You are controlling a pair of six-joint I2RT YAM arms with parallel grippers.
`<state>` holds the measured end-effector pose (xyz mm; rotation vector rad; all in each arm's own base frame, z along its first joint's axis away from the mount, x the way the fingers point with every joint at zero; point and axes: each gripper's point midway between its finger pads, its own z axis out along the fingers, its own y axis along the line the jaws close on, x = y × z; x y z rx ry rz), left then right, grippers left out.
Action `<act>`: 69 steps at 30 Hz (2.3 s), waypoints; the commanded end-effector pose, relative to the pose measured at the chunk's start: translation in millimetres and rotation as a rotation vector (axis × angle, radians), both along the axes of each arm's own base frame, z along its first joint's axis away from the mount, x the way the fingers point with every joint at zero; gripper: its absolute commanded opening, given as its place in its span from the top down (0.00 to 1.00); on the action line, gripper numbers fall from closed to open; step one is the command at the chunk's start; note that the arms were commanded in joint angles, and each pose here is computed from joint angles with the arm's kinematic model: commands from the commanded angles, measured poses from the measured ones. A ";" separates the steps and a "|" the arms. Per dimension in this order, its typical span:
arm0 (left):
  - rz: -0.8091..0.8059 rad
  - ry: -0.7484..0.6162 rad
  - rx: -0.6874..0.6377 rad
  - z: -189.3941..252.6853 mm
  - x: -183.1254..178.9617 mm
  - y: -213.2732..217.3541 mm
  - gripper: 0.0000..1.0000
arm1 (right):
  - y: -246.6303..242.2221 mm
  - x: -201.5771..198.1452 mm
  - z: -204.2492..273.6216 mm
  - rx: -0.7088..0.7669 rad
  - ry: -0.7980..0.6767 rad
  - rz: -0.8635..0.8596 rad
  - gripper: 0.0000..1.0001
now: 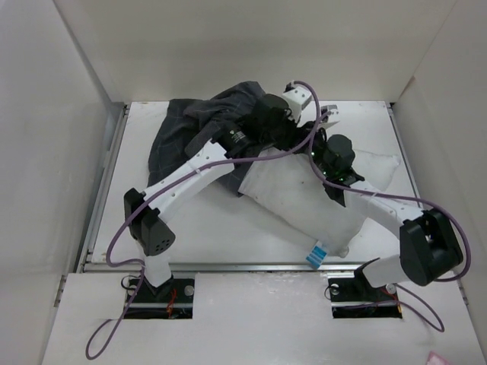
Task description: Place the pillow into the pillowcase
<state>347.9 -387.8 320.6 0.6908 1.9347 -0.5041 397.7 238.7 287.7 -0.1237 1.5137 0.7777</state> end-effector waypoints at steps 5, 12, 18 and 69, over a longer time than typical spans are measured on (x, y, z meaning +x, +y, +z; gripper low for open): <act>-0.391 0.148 -0.166 2.7 -101.7 -62.7 1.00 | -14.8 7.4 111.2 0.574 -0.163 -0.025 1.00; -0.704 0.118 -0.229 22.7 -172.0 -96.8 1.00 | -13.9 7.6 102.9 0.676 -0.187 0.011 1.00; -0.864 0.032 -0.260 65.5 -208.1 -117.3 1.00 | 4.2 -15.8 120.3 0.674 -0.286 0.187 1.00; 0.088 0.180 -0.270 -49.5 37.2 50.7 1.00 | -42.0 -63.9 -77.5 -0.536 0.339 0.237 0.00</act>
